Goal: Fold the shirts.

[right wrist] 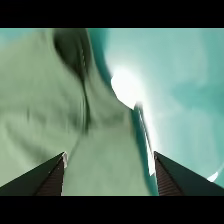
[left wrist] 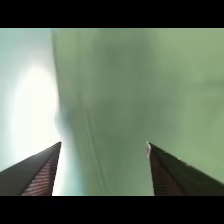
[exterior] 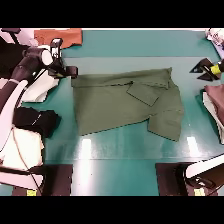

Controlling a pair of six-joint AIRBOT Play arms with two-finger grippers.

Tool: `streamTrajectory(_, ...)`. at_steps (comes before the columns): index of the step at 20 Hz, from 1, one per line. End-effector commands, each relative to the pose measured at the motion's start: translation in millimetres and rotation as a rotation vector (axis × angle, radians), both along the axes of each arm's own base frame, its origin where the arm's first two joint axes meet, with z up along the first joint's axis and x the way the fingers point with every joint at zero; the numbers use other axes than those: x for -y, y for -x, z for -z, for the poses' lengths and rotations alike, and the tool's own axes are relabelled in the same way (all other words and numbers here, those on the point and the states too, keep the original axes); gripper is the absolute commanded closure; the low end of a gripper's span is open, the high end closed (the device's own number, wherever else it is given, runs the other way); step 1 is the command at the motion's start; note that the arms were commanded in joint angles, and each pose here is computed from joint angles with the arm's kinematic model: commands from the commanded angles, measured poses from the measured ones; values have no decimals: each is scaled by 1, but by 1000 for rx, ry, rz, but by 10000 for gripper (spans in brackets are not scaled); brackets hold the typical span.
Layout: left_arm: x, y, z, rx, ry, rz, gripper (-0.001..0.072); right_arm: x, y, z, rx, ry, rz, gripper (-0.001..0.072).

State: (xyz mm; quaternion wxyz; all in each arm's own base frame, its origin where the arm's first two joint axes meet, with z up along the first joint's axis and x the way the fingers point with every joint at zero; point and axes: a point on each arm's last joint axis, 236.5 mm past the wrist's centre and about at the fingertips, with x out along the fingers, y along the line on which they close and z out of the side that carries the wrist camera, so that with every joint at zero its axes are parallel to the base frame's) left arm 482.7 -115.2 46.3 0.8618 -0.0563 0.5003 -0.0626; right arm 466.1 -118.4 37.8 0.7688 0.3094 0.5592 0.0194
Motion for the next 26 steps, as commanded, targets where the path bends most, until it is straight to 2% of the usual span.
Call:
streamTrajectory(1, 16, 64, 2, -41, 109, 41, 112, -17, 47, -2, 23, -130, 16, 92)
streamTrajectory(4, 17, 120, 10, -99, 153, 55, 111, -36, 71, -1, 77, -181, 28, 93)
streamTrajectory(8, 54, 177, 21, -190, 372, 77, 110, -71, 116, 23, 10, -161, -40, 93)
streamTrajectory(9, 57, 189, 28, -222, 393, 78, 75, -76, 125, 29, -7, -135, -61, 93)
streamTrajectory(10, 57, 200, 39, -251, 401, 68, -13, -78, 135, 35, -19, -106, -69, 93)
streamTrajectory(13, 52, 217, 64, -295, 391, 50, -13, -87, 158, 43, -20, -81, -61, 93)
streamTrajectory(16, 59, 236, 73, -349, 413, 103, -13, -98, 179, 55, -39, -88, -50, 93)
streamTrajectory(20, 40, 256, 93, -410, 297, 149, -13, -106, 194, 62, -53, -89, -56, 93)
streamTrajectory(26, 31, 266, 117, -426, 274, 118, -7, -107, 194, 60, -48, -91, -57, 93)
